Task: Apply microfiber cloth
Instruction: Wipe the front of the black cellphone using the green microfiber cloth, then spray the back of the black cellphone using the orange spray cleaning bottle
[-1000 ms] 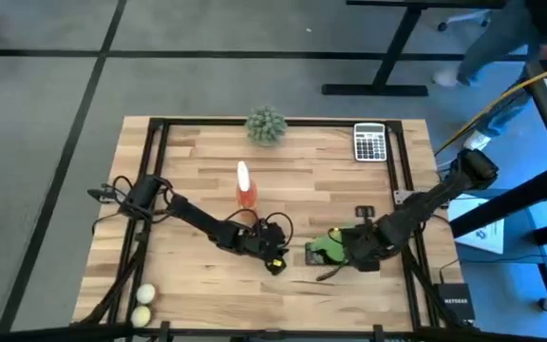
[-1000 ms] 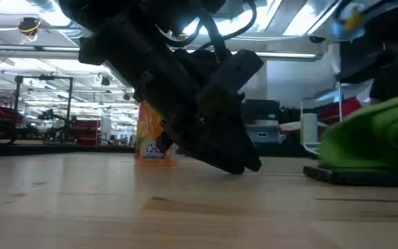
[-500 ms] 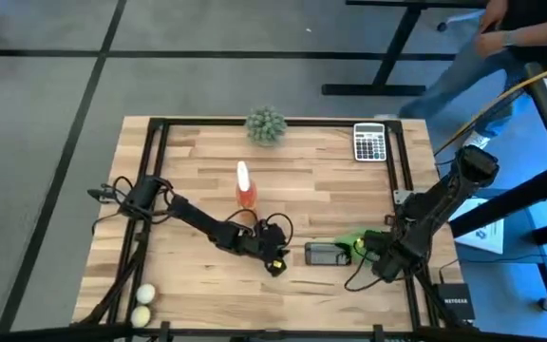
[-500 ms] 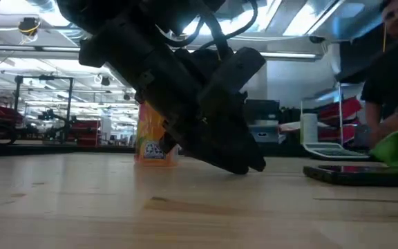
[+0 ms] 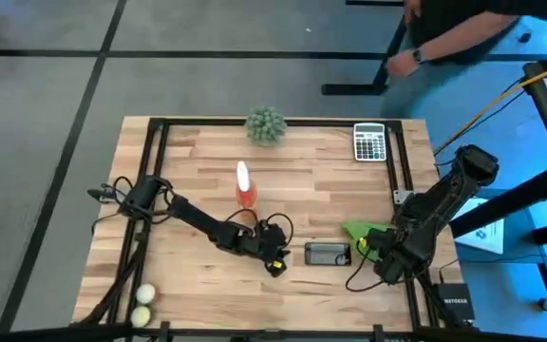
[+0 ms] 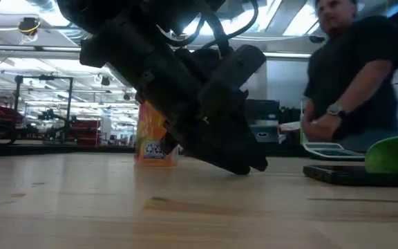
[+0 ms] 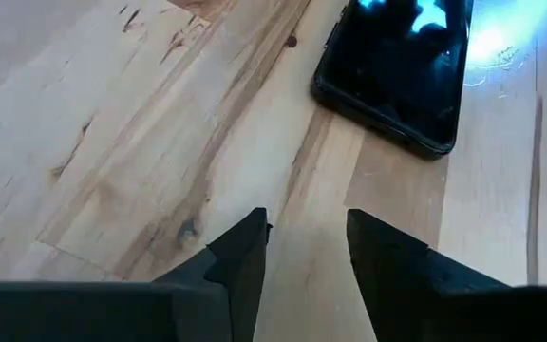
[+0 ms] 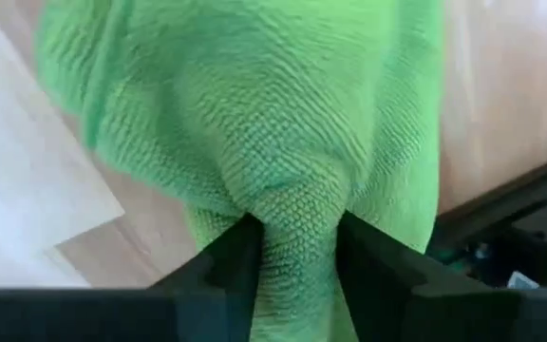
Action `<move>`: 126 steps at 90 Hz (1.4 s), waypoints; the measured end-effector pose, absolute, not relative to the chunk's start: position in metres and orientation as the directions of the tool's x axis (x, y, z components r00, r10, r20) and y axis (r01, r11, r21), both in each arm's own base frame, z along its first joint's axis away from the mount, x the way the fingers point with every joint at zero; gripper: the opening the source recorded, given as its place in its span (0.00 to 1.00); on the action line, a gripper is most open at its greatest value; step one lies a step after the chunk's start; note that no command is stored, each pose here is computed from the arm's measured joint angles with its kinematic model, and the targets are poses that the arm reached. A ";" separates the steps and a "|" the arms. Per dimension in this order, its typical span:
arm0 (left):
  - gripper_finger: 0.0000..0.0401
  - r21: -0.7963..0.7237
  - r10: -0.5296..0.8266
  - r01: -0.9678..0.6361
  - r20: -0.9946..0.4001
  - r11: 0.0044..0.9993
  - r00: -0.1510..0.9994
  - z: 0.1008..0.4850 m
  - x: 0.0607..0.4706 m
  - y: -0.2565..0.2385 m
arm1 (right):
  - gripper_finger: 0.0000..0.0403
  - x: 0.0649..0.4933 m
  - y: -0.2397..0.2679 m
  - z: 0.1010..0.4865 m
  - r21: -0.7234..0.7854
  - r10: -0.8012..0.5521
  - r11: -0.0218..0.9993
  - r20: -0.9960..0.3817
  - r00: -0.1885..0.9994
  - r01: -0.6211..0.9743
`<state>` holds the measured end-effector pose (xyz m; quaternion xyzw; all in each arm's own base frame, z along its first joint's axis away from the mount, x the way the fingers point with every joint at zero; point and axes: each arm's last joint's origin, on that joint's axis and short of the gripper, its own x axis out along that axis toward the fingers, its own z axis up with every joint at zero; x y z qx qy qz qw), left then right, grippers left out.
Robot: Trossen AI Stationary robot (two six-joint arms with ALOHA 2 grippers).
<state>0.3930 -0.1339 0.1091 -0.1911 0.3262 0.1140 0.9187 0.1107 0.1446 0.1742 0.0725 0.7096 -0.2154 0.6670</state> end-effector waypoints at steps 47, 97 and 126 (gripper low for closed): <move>0.33 -0.298 0.065 -0.319 -0.632 0.900 0.772 0.111 0.394 -0.135 | 0.68 0.133 0.162 0.240 0.199 0.025 0.866 -0.933 0.359 0.458; 0.33 -0.298 0.053 -0.290 -0.608 0.909 0.792 0.113 0.396 -0.135 | 0.69 0.132 0.143 0.128 0.409 0.070 0.591 -0.885 0.461 0.696; 0.33 -0.298 0.067 -0.308 -0.612 0.903 0.788 0.103 0.402 -0.126 | 0.69 0.136 0.141 0.120 0.476 0.037 0.547 -0.835 0.549 0.689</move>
